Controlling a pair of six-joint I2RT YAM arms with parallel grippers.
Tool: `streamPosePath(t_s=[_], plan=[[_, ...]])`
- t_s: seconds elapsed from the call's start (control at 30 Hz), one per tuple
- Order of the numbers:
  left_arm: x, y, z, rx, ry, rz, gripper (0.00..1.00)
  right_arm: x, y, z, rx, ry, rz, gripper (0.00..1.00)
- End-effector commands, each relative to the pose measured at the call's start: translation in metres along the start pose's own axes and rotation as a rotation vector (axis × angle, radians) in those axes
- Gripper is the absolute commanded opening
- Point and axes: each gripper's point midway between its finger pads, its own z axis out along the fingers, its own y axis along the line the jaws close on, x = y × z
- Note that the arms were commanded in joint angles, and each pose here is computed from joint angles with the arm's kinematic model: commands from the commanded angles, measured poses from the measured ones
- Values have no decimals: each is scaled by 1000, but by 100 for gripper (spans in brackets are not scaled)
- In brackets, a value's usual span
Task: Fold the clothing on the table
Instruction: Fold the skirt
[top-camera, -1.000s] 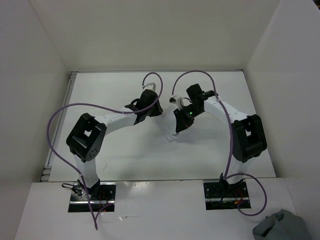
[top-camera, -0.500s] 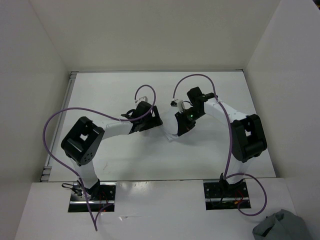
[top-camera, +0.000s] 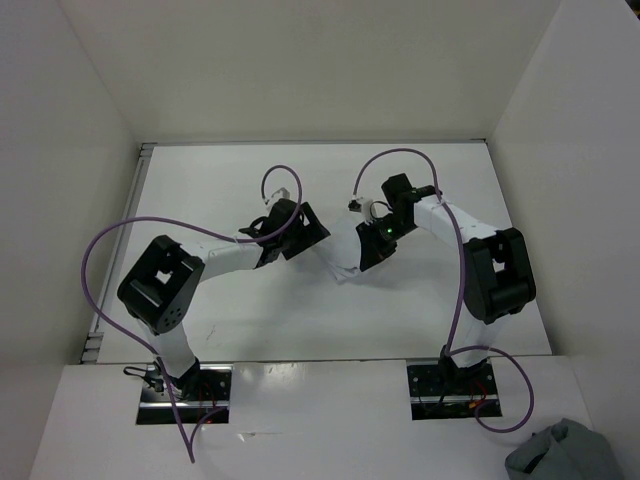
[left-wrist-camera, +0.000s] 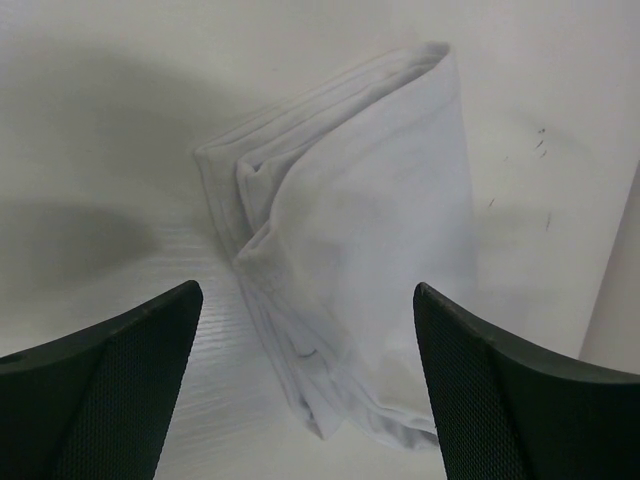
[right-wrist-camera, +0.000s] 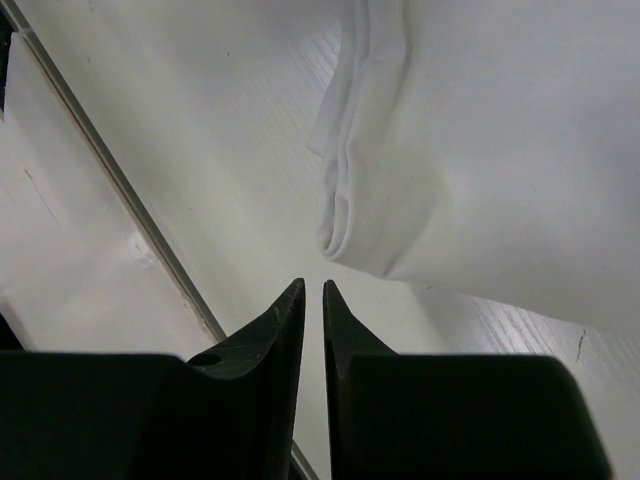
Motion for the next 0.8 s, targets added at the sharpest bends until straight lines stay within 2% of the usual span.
streamPosePath(t_s=[0.0,0.53,0.7,0.77], plan=[[-4,-9,3,44,-14,-63,92,-4,2,-5,-18,-32,-23,17],[1,-14,13,76,3,-111,82,-3,2,-7,-25,-33,-20,16],[5,-8,19,68,8,-121,73,-2,-2,-6,-23,-32,-7,16],[6,-7,22,66,9,-121,64,-2,0,-6,-32,-35,-7,16]])
